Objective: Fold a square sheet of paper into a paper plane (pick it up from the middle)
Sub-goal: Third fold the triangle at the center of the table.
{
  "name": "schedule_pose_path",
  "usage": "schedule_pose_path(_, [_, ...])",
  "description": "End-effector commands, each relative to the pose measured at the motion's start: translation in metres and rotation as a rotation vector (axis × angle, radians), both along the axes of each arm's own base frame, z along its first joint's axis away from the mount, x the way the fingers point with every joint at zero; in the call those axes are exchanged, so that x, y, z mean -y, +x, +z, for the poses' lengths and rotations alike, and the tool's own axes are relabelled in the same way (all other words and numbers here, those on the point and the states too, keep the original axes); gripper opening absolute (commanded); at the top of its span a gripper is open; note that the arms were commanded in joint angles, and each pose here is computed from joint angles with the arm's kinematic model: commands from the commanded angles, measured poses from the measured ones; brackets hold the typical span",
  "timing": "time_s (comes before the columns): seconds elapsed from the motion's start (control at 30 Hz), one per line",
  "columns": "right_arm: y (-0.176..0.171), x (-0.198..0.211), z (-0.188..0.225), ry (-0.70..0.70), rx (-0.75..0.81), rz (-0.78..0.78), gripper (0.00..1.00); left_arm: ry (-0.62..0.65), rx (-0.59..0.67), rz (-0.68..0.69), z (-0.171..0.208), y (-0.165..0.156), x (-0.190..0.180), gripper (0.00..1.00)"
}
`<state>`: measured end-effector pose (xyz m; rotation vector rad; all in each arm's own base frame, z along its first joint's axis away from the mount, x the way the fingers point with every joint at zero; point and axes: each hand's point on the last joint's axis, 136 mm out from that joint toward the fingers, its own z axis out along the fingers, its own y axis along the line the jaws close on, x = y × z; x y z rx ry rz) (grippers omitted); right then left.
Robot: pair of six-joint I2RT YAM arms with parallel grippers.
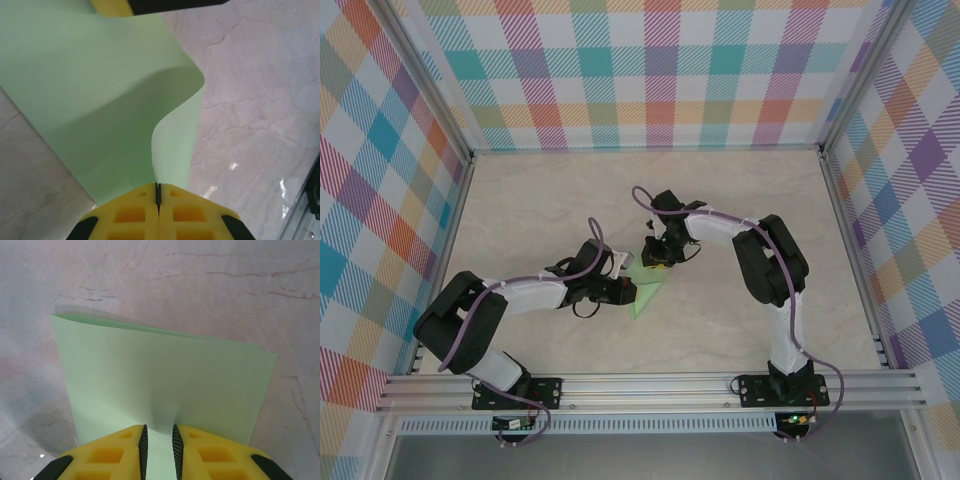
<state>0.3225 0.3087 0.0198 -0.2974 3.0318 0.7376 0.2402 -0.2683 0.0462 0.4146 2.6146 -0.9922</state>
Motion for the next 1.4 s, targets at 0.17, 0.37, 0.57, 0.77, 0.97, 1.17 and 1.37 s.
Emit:
schedule_pose_path(0.17, [-0.014,0.009,-0.013,-0.063,-0.054,0.001,0.25,0.03,0.018,0.057,-0.004,0.014,-0.007,0.03])
schedule_pose_path(0.37, [-0.014,0.009,-0.012,-0.065,-0.057,-0.002,0.25,0.057,0.012,0.062,-0.011,0.015,-0.009,0.04])
schedule_pose_path(0.57, [-0.013,0.01,-0.012,-0.072,-0.057,-0.006,0.26,0.069,0.019,0.073,-0.01,0.019,-0.01,0.04])
schedule_pose_path(0.77, [-0.014,0.012,-0.014,-0.078,-0.06,-0.007,0.26,0.084,0.026,0.071,-0.014,0.02,-0.011,0.04])
schedule_pose_path(0.97, [-0.015,0.013,-0.014,-0.084,-0.06,-0.007,0.26,0.101,0.018,0.074,-0.017,0.02,-0.014,0.04])
schedule_pose_path(1.17, [-0.015,0.013,-0.015,-0.086,-0.061,-0.008,0.26,0.116,0.023,0.094,-0.017,0.02,-0.018,0.04])
schedule_pose_path(1.37, [-0.017,0.015,-0.017,-0.094,-0.066,-0.01,0.26,0.105,0.026,0.091,-0.016,0.019,-0.017,0.04])
